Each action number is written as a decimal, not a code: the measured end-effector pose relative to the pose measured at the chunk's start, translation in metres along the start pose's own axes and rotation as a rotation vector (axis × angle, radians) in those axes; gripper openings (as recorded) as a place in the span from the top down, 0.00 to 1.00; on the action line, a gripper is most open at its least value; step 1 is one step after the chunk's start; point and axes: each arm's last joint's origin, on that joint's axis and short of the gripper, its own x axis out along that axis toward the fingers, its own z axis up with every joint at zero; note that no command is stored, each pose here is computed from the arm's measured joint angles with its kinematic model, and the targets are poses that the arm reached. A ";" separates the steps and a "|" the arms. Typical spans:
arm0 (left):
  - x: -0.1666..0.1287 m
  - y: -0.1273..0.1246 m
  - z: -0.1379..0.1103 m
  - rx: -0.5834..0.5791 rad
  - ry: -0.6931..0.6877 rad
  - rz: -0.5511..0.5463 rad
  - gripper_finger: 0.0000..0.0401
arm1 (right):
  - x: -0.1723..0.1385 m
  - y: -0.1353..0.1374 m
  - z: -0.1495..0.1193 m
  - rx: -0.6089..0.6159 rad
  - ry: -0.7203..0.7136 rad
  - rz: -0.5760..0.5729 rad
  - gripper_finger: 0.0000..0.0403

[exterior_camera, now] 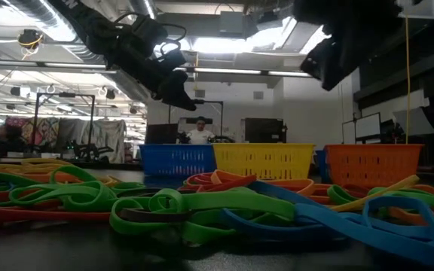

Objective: Sort rubber bands into baskets
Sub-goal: Put the orange rubber band into the left blue basket, then put the yellow rubber band into the orange basket

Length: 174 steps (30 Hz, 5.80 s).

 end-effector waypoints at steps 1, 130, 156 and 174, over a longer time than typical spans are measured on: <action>0.000 0.000 0.000 -0.011 0.000 -0.001 0.75 | 0.003 0.007 -0.001 0.001 0.007 -0.009 0.61; -0.120 -0.056 0.003 -0.098 0.271 -0.255 0.78 | 0.025 -0.166 0.098 -0.217 -0.298 -0.456 0.99; -0.134 -0.134 -0.047 -0.126 0.295 -0.557 0.78 | 0.041 -0.177 0.095 -0.191 -0.259 -0.541 0.51; -0.111 -0.145 -0.101 -0.040 0.452 -0.475 0.78 | 0.042 -0.176 0.093 -0.185 -0.232 -0.525 0.51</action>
